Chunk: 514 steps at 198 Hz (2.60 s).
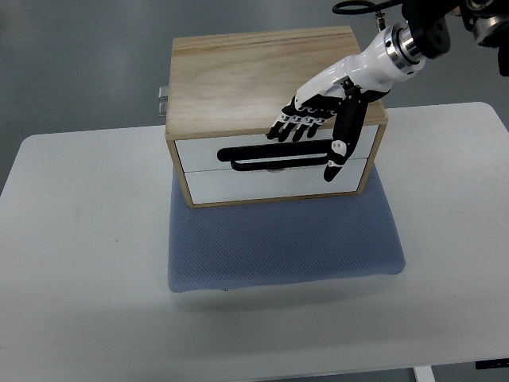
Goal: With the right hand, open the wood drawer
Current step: 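Move the right hand over the box toward the upper drawer's black handle, then lower the right hand and hook fingers around the upper black handle, then pull the upper drawer toward the robot with the right hand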
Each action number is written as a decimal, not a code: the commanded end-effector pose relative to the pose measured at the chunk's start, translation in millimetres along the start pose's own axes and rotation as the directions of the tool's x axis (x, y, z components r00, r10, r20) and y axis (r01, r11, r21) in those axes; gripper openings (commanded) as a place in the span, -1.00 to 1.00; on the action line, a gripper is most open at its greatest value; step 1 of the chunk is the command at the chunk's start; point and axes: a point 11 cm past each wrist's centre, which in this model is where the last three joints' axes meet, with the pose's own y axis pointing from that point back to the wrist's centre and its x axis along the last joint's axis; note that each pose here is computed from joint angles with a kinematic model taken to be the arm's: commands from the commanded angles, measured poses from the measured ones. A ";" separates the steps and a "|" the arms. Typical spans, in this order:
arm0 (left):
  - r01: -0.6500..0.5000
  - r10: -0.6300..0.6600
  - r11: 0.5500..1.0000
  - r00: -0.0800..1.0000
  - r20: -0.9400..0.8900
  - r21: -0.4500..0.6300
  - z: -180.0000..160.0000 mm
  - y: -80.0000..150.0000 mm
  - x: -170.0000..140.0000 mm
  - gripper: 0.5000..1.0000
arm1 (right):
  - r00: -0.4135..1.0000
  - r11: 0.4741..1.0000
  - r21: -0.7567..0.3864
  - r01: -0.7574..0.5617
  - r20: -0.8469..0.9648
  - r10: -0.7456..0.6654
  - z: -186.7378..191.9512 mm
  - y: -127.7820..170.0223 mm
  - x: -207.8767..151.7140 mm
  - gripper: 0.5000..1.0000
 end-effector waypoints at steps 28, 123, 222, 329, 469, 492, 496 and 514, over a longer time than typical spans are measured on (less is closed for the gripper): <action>0.000 0.000 1.000 1.000 0.000 0.000 0.0 0.0 0.0 1.00 | 0.998 0.999 0.019 -0.039 0.045 0.038 -4.3 -7.0 2.4 0.78; 0.000 0.000 1.000 1.000 0.000 0.000 0.0 0.0 0.0 1.00 | 0.984 0.995 0.073 -0.062 0.174 0.048 -10.4 -23.9 -3.0 0.78; 0.000 0.000 1.000 1.000 0.000 0.000 0.0 0.0 0.0 1.00 | 0.976 0.995 0.054 -0.089 0.205 0.076 -1.4 -42.8 -11.0 0.77; 0.000 0.000 1.000 1.000 0.000 0.000 0.0 0.0 0.0 1.00 | 0.968 0.994 0.034 -0.107 0.231 0.097 9.4 -53.4 -15.2 0.77; 0.000 0.000 1.000 1.000 0.000 0.000 0.0 0.0 0.0 1.00 | 0.973 0.997 0.004 -0.076 0.217 0.073 15.2 -56.5 -21.0 0.78; 0.000 0.000 1.000 1.000 0.000 0.000 0.0 0.0 0.0 1.00 | 0.977 0.997 -0.001 -0.071 0.202 0.070 16.0 -56.3 -21.8 0.78; 0.000 0.000 1.000 1.000 0.000 0.000 0.0 0.0 0.0 1.00 | 0.978 0.998 -0.001 -0.069 0.200 0.067 15.5 -56.8 -22.5 0.78; 0.000 0.000 1.000 1.000 0.000 0.000 0.0 0.0 0.0 1.00 | 0.978 0.998 0.000 -0.060 0.199 0.059 15.4 -56.6 -24.1 0.78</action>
